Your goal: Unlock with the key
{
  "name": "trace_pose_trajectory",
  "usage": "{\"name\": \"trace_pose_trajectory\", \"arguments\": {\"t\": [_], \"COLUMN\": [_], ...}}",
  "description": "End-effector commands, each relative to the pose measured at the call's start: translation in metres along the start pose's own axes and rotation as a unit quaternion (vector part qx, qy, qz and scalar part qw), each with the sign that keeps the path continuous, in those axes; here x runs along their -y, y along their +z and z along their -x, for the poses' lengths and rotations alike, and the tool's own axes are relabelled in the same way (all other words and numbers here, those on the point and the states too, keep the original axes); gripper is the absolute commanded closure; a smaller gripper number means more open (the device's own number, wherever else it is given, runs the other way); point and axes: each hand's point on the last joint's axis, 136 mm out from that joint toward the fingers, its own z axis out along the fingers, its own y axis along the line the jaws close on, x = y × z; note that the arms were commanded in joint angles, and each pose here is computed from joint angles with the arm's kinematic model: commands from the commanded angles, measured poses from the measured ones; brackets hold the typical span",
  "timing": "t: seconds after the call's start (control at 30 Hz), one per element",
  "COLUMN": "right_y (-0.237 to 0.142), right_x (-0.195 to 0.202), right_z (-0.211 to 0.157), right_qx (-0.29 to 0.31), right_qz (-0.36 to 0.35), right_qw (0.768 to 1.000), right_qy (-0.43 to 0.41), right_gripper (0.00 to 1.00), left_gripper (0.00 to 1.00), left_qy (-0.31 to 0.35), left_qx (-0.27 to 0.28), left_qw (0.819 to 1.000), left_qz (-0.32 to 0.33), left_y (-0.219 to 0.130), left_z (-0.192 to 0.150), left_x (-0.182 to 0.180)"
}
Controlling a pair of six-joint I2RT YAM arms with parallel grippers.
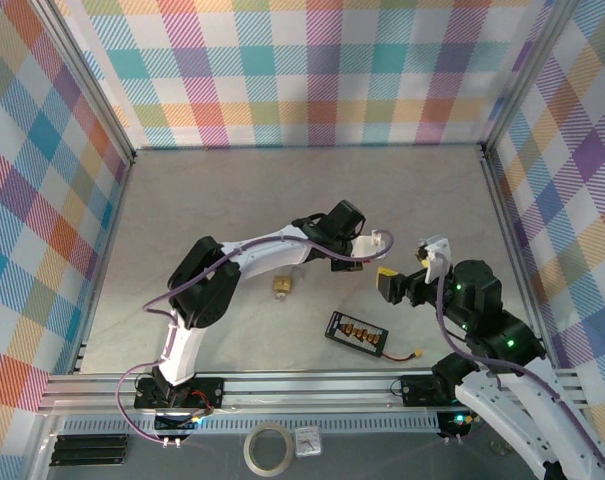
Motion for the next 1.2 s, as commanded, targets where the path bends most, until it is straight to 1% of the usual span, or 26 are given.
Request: {"name": "trace_pose_trajectory", "arguments": {"t": [0.0,0.07,0.17,0.2,0.27,0.3,0.37,0.47,0.6,0.73,0.83,0.97,1.03,1.1,1.17], "right_y": [-0.017,-0.015,-0.003,0.005,0.026,0.034,0.049,0.055,0.057,0.064,0.069,0.071,0.072,0.069,0.066], "right_x": [0.025,0.023,0.033,0.031,0.013,0.007,0.000,-0.012,-0.020,-0.024,-0.020,-0.021,-0.016,-0.014,-0.003], "right_z": [0.015,0.021,0.018,0.017,0.018,0.018,0.013,0.020,0.014,-0.005,-0.023,-0.031,-0.039,-0.041,-0.044], "right_qx": [0.021,0.017,-0.027,-0.043,-0.083,-0.101,-0.135,-0.136,-0.155,-0.193,-0.217,-0.222,-0.235,-0.236,-0.234], "right_qz": [-0.071,-0.056,-0.067,-0.045,0.051,0.084,0.120,0.175,0.205,0.217,0.197,0.204,0.188,0.180,0.148], "right_qw": [0.991,0.987,0.972,0.968,0.954,0.948,0.938,0.933,0.928,0.918,0.918,0.915,0.917,0.919,0.924], "right_qy": [0.115,0.150,0.222,0.242,0.282,0.290,0.294,0.285,0.269,0.269,0.269,0.267,0.262,0.259,0.264], "right_gripper": [0.01,0.01,0.00,0.01,0.06,0.10,0.15,0.12,0.10,0.11,0.12,0.12,0.14,0.14,0.13], "left_gripper": [1.00,1.00,1.00,1.00,1.00,1.00,1.00,1.00,1.00,1.00,1.00,1.00,1.00,1.00,1.00], "left_qy": [-0.009,-0.017,-0.027,-0.030,-0.028,-0.026,-0.024,-0.027,-0.018,-0.014,-0.010,-0.005,-0.006,-0.006,-0.009], "left_qx": [0.074,0.088,0.108,0.114,0.124,0.124,0.128,0.136,0.140,0.146,0.151,0.152,0.151,0.143,0.134], "left_qw": [0.995,0.994,0.991,0.991,0.990,0.990,0.989,0.989,0.989,0.989,0.988,0.988,0.988,0.990,0.991], "left_qz": [0.060,0.064,0.070,0.071,0.067,0.066,0.062,0.051,0.037,0.028,0.021,0.006,0.007,0.007,0.005], "left_y": [-0.048,-0.063,-0.086,-0.092,-0.104,-0.107,-0.113,-0.119,-0.118,-0.118,-0.120,-0.122,-0.124,-0.123,-0.122], "left_z": [0.030,0.032,0.036,0.037,0.039,0.039,0.041,0.044,0.053,0.062,0.068,0.074,0.074,0.070,0.065], "left_x": [-0.024,-0.020,-0.016,-0.014,-0.006,-0.001,0.006,0.016,0.028,0.033,0.036,0.043,0.042,0.043,0.043]}}
